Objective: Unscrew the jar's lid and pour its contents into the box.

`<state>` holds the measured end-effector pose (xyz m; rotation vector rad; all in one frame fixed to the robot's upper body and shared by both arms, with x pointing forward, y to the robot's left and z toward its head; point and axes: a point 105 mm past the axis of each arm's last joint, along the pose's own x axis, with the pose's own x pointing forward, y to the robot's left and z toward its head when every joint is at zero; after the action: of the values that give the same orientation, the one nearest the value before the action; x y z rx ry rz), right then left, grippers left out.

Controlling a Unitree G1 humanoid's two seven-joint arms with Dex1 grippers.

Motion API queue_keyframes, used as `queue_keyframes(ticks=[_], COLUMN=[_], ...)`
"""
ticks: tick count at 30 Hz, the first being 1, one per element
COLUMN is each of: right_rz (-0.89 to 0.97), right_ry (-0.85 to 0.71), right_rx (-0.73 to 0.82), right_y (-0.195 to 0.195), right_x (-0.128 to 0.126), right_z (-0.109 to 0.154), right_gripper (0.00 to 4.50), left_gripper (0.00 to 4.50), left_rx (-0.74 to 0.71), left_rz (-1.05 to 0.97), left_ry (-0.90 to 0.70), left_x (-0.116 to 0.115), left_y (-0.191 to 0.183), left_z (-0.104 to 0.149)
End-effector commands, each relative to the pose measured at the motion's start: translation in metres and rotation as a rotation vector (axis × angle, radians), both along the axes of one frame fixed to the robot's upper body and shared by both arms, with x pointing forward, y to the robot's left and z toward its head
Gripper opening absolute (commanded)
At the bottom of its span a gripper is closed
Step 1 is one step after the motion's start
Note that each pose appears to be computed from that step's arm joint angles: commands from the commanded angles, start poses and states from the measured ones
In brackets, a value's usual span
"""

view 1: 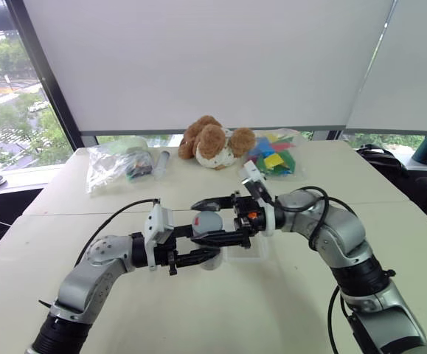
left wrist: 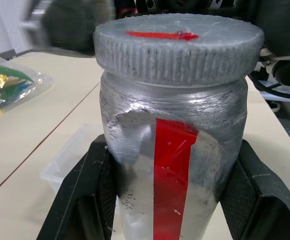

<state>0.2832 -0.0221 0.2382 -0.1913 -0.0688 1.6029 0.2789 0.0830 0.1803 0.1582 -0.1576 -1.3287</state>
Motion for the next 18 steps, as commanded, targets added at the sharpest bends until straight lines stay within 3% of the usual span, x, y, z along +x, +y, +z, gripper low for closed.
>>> queue_keyframes(ticks=[1, 10, 13, 18], right_rz=[0.039, 0.092, -0.064, -0.51], right_ry=[-0.04, 0.098, 0.076, -0.065], right_rx=[0.048, 0.343, 0.361, 0.302], right_y=[0.001, -0.033, -0.064, -0.151], right_x=[-0.006, -0.023, -0.013, 0.016], right_z=[0.012, 0.052, 0.045, -0.002], right_gripper=[2.36, 2.36, 2.36, 2.36], left_gripper=[2.06, 2.06, 2.06, 2.06], left_rx=[-0.011, -0.013, -0.023, -0.026], left_rz=[-0.013, -0.021, -0.002, 0.013], left_ry=[-0.047, -0.047, -0.061, -0.058], left_x=[-0.005, -0.007, -0.003, -0.001], left_y=[-0.002, 0.005, 0.011, 0.019], left_z=[0.01, 0.014, 0.019, 0.022])
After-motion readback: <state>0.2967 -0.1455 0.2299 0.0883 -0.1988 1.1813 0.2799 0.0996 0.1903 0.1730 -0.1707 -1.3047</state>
